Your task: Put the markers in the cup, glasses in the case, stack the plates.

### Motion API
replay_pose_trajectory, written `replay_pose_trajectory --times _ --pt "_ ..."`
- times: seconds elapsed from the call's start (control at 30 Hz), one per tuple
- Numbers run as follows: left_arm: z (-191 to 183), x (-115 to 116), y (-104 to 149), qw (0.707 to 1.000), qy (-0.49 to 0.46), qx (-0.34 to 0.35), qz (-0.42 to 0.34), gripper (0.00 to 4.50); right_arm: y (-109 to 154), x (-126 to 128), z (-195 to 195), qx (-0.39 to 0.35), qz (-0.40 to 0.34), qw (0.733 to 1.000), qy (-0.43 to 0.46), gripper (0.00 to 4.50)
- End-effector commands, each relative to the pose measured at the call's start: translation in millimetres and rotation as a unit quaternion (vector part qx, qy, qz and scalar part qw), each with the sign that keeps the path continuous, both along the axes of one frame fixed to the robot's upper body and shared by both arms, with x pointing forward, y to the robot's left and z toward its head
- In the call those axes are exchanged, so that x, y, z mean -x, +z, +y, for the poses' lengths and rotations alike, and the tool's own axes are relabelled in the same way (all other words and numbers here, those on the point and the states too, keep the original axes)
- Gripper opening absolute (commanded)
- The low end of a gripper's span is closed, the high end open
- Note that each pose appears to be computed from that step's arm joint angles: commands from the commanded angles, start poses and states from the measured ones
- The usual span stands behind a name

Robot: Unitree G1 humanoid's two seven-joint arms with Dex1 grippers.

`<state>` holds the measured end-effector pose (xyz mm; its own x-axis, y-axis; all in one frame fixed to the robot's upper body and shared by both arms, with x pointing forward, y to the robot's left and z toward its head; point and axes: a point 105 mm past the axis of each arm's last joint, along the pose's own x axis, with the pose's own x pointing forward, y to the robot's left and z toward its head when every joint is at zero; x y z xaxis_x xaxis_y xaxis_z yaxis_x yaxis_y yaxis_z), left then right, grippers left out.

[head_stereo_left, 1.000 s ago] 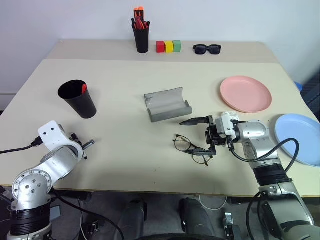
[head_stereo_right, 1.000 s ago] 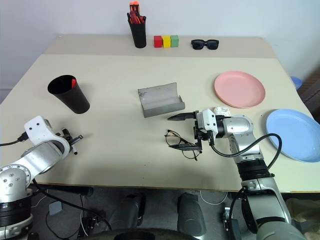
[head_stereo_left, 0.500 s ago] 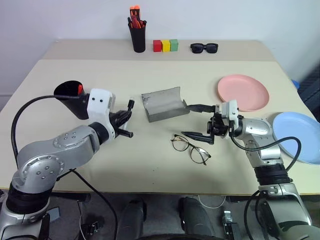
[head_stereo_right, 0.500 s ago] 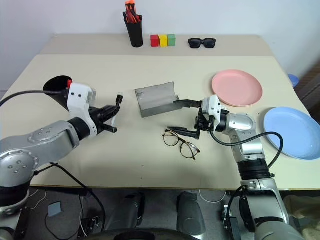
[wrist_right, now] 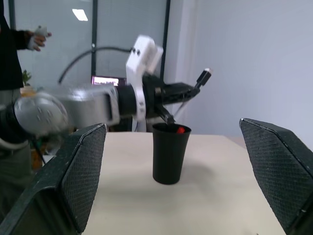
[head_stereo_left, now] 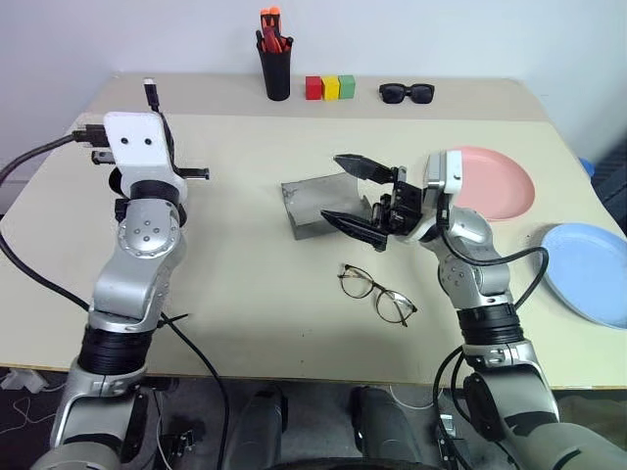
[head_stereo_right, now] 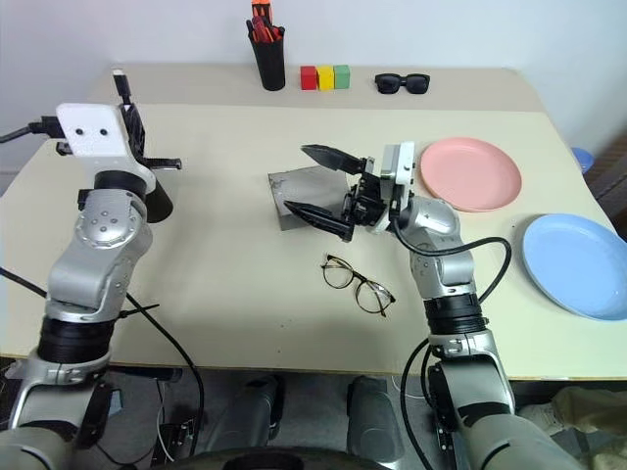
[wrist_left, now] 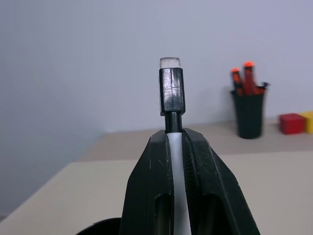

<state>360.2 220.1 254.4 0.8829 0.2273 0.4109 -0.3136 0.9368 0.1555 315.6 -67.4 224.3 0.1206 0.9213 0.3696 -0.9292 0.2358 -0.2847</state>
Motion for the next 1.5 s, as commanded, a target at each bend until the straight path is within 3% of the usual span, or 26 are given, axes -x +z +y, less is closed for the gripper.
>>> replay_pose_trajectory --times 0.03,0.67,1.33,1.43,1.5 --pt "14.5 4.9 20.4 0.998 0.036 -0.019 -0.051 0.06 7.9 1.3 -0.2 -0.004 -0.021 1.0 0.006 4.47" --pt "65.2 19.9 -5.0 0.988 0.141 -0.058 -0.034 0.06 3.6 1.1 -1.8 0.005 -0.019 1.0 -0.003 4.47" --pt "60.9 -3.4 -15.2 0.991 0.127 -0.046 -0.014 0.06 1.4 2.5 -4.6 0.008 -0.016 1.0 -0.013 4.47" --pt "60.8 -5.0 -21.1 0.991 0.124 -0.041 -0.005 1.12 0.9 3.1 -5.7 0.008 -0.016 1.0 -0.017 4.47" --pt "59.4 -5.6 -22.8 0.992 0.118 -0.037 -0.005 2.08 0.4 2.9 -7.1 0.009 -0.016 1.0 -0.019 4.47"
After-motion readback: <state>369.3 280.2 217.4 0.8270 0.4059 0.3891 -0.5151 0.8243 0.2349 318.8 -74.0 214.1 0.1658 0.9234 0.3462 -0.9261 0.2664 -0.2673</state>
